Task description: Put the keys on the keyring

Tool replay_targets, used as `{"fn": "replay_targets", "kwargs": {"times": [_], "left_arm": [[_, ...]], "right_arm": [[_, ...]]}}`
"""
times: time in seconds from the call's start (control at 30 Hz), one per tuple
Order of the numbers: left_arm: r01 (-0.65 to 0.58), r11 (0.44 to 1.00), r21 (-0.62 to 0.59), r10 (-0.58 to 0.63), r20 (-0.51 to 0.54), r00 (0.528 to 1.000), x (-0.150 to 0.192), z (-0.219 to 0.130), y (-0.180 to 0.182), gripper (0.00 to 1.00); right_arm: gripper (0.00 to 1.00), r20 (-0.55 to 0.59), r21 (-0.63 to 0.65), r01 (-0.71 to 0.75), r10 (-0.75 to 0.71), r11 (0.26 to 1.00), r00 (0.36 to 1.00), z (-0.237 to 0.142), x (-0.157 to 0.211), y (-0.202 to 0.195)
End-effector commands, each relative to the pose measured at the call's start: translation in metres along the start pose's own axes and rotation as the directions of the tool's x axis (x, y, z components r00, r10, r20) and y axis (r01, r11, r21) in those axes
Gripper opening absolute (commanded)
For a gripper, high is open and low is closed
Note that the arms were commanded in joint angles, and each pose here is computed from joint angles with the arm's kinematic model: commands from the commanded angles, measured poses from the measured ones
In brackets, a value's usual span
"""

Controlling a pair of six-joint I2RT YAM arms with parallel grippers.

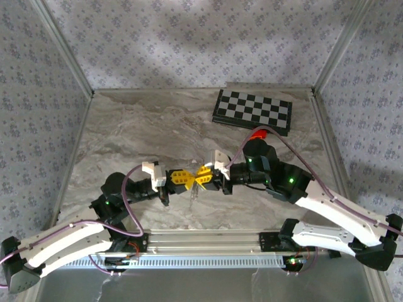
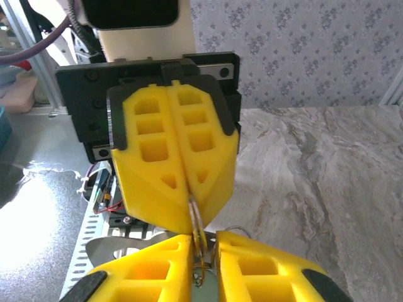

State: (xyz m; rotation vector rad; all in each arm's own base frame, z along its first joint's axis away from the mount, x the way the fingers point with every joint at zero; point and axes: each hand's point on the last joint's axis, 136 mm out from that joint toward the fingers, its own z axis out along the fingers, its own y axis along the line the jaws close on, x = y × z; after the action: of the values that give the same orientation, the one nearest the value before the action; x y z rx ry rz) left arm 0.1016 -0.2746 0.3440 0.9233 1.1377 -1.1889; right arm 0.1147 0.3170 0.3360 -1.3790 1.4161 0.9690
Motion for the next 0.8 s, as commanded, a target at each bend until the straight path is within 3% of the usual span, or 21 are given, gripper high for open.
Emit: {"fn": "replay_targets", "kwargs": {"times": [0.0, 0.1, 0.27, 0.33, 0.5, 0.77], "left_arm": [[-0.027, 0.998, 0.056, 0.023, 0.069, 0.997, -0.023, -0.002, -0.014, 0.0], [-0.03, 0.999, 0.045, 0.028, 0.052, 0.998, -0.02, -0.001, -0.012, 0.0], [-0.055, 0.998, -0.012, 0.055, -0.045, 0.997, -0.009, -0.001, -0.002, 0.0], [-0.063, 0.997, -0.034, 0.059, -0.103, 0.993, -0.003, -0.002, 0.003, 0.0], [-0.08, 0.994, -0.074, 0.059, -0.256, 0.965, 0.015, -0.004, 0.011, 0.19], [-0.1, 0.991, -0.085, 0.059, -0.396, 0.916, 0.03, -0.006, 0.017, 0.19]], "right_arm": [[0.09, 0.046, 0.008, 0.011, -0.011, 1.0, 0.999, -0.002, -0.009, -0.002], [0.0, 0.052, 0.007, 0.014, -0.014, 1.0, 0.999, -0.003, -0.009, -0.001], [0.0, 0.014, 0.029, 0.027, -0.027, 0.999, 1.0, -0.004, -0.005, -0.004], [0.0, -0.023, 0.048, 0.023, -0.022, 0.999, 0.999, -0.003, -0.001, -0.006], [0.0, -0.169, 0.068, 0.064, -0.052, 0.996, 0.984, 0.001, 0.015, -0.01], [0.0, -0.325, 0.015, 0.102, -0.091, 0.995, 0.941, 0.001, 0.024, -0.007]]}}
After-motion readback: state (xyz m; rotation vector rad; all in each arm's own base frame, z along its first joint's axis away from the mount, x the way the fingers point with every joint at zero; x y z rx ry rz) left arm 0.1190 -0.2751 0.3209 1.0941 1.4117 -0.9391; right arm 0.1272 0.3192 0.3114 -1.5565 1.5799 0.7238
